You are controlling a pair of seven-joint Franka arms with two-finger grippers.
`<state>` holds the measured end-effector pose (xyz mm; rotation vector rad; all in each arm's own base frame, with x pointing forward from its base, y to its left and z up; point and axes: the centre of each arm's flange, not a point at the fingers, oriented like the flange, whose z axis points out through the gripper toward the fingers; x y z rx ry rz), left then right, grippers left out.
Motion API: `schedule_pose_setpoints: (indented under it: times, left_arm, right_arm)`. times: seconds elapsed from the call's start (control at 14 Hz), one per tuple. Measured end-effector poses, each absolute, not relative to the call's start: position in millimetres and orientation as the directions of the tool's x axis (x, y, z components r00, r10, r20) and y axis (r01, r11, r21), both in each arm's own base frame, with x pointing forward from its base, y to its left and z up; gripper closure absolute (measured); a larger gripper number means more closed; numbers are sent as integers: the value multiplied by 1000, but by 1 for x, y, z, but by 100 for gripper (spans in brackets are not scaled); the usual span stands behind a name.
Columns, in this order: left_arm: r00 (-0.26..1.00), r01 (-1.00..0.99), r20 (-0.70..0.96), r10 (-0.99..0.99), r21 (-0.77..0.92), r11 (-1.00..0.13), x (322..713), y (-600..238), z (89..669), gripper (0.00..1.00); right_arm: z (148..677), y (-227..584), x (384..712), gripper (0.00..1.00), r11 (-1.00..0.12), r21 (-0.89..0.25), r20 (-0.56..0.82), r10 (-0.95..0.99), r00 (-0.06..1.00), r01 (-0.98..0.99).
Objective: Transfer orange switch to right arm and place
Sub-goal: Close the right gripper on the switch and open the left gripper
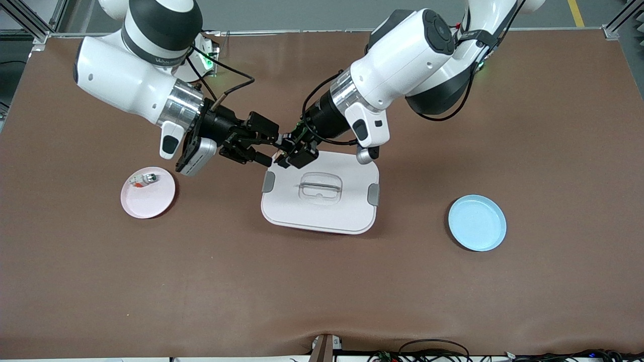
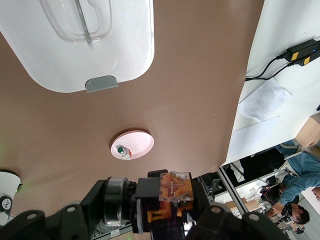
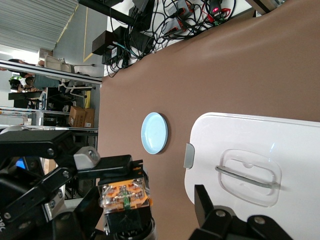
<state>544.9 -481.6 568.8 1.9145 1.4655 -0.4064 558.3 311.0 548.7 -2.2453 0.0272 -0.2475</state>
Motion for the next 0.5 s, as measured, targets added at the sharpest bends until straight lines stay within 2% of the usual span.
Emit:
schedule_pose_setpoints:
  times: [0.5]
  left_arm:
    - [317,936,-614,723,326,-133,544,-482,569,27]
  right_arm:
    - [552,316,566,21,-655,-750,201,-86,976,97]
